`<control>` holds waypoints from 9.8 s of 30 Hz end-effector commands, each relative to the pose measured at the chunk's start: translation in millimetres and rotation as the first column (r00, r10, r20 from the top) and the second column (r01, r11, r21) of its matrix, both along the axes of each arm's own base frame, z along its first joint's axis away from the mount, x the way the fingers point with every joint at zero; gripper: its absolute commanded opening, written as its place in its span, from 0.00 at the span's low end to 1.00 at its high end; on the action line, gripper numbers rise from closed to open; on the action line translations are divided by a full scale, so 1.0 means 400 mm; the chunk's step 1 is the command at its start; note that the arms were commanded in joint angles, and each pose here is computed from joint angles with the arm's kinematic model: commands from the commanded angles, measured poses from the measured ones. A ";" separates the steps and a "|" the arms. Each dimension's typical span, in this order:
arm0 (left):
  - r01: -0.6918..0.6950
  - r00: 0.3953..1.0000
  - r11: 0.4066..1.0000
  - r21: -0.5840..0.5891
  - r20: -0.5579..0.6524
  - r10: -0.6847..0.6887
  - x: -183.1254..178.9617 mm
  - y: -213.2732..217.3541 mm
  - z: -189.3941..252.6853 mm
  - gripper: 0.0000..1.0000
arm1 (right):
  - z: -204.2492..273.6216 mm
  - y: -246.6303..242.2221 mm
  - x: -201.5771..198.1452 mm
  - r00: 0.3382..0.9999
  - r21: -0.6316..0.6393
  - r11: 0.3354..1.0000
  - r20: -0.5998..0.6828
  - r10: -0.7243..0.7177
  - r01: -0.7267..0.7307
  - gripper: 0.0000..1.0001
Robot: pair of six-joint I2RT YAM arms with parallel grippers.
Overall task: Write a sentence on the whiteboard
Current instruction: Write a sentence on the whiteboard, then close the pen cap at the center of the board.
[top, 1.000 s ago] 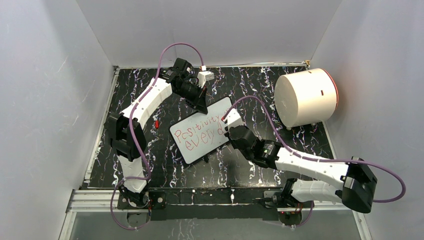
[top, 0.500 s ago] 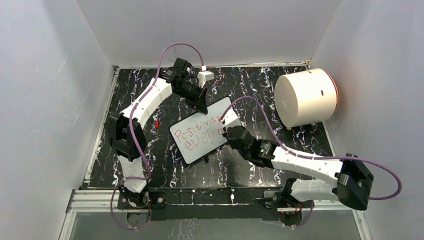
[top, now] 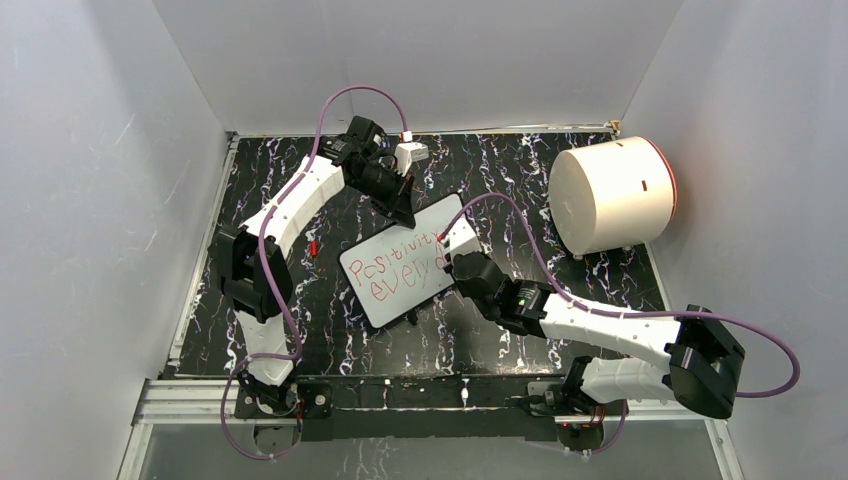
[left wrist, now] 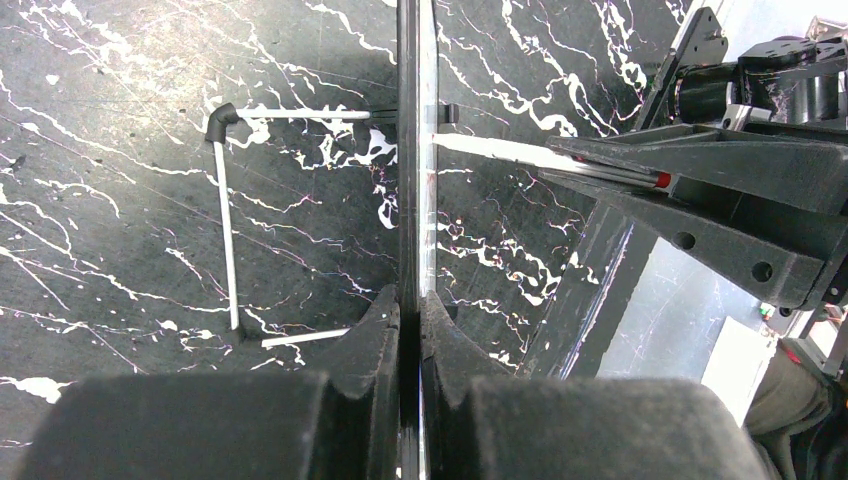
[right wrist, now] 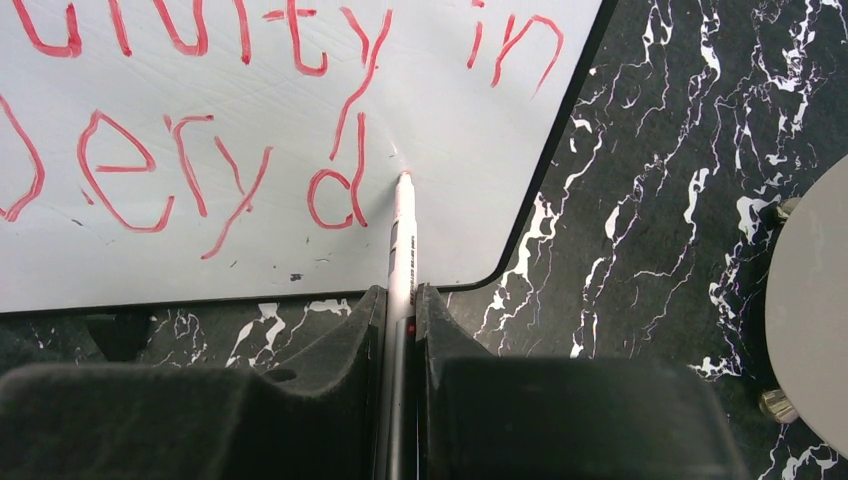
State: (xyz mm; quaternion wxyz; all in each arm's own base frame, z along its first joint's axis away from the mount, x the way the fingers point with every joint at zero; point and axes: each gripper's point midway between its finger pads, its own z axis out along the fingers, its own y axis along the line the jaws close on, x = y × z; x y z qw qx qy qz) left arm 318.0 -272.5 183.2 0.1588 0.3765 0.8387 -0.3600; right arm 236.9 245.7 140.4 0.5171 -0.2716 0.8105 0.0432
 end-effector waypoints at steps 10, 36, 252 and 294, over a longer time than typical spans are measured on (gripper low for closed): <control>0.041 0.998 0.993 0.109 -0.055 -0.036 -0.035 0.015 -0.074 0.00 | 0.036 0.052 0.010 0.998 0.077 0.995 0.033 0.060 -0.063 0.00; 0.040 0.998 0.993 0.112 -0.059 -0.034 -0.034 0.016 -0.077 0.00 | -0.042 0.006 -0.028 0.996 -0.010 0.998 -0.066 0.062 -0.063 0.00; 0.058 0.996 0.995 0.082 -0.069 -0.052 -0.024 -0.010 -0.072 0.00 | -0.027 -0.079 0.062 0.991 0.196 0.974 -0.094 -0.098 0.115 0.00; -0.846 0.528 0.514 0.143 0.363 0.768 0.064 0.485 0.107 0.73 | 0.218 -0.211 -0.011 0.985 0.296 0.941 -0.004 -0.173 0.167 0.00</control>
